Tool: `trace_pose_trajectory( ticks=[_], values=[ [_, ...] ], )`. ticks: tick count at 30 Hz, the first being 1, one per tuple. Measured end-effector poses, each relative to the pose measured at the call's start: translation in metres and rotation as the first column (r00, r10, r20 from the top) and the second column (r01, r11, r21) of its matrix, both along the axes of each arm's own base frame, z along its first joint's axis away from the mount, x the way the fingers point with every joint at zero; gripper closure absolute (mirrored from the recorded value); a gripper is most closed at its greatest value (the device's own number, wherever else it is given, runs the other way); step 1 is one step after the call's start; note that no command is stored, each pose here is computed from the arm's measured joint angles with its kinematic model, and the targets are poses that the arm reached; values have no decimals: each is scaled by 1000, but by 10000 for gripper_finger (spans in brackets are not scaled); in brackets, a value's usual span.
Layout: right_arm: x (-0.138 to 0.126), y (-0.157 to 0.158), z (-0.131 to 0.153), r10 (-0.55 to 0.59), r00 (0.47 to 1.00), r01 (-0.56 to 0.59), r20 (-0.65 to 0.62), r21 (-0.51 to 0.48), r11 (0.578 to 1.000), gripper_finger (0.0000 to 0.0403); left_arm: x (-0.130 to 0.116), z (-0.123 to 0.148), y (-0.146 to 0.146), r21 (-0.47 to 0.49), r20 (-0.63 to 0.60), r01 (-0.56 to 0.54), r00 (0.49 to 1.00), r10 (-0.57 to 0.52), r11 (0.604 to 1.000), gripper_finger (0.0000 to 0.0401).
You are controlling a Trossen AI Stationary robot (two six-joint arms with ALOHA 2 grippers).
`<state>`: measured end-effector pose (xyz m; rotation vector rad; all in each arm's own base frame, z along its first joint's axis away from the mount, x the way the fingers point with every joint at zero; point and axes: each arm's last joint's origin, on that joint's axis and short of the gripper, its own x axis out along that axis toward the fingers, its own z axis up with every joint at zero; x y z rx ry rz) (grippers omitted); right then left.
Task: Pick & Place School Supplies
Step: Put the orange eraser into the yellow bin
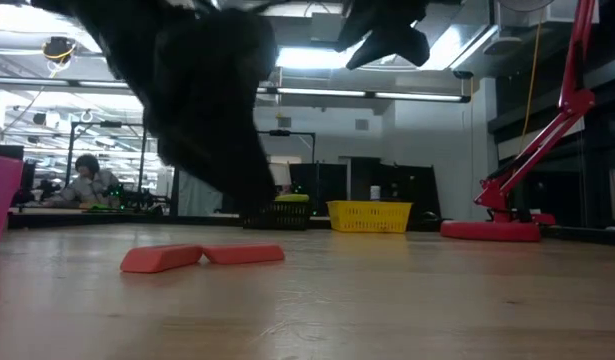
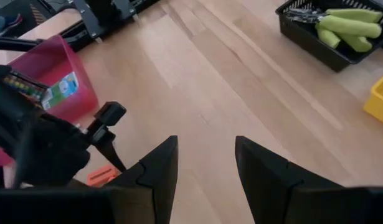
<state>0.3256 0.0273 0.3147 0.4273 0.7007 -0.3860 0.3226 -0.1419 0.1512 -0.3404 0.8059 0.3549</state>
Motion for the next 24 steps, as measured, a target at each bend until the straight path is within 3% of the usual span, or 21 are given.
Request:
trace_pose_trajectory(
  ticks=[4,12,20,24],
  values=[
    [1,7,-2,15,1000,-15,-7,1,1000,240,4,4,-6,-29,55,27,998,-25,999,205],
    [-1,17,-2,29,1000,-30,-2,-11,1000,240,6,-27,0,-32,-30,-90,996,89,995,205],
    [-2,21,-1,40,999,-40,1,-11,999,240,16,-47,-6,-46,-55,-114,992,112,992,207],
    [-2,21,0,41,999,-41,6,-9,999,240,18,-47,-5,-51,-83,-130,989,125,990,231]
  ],
)
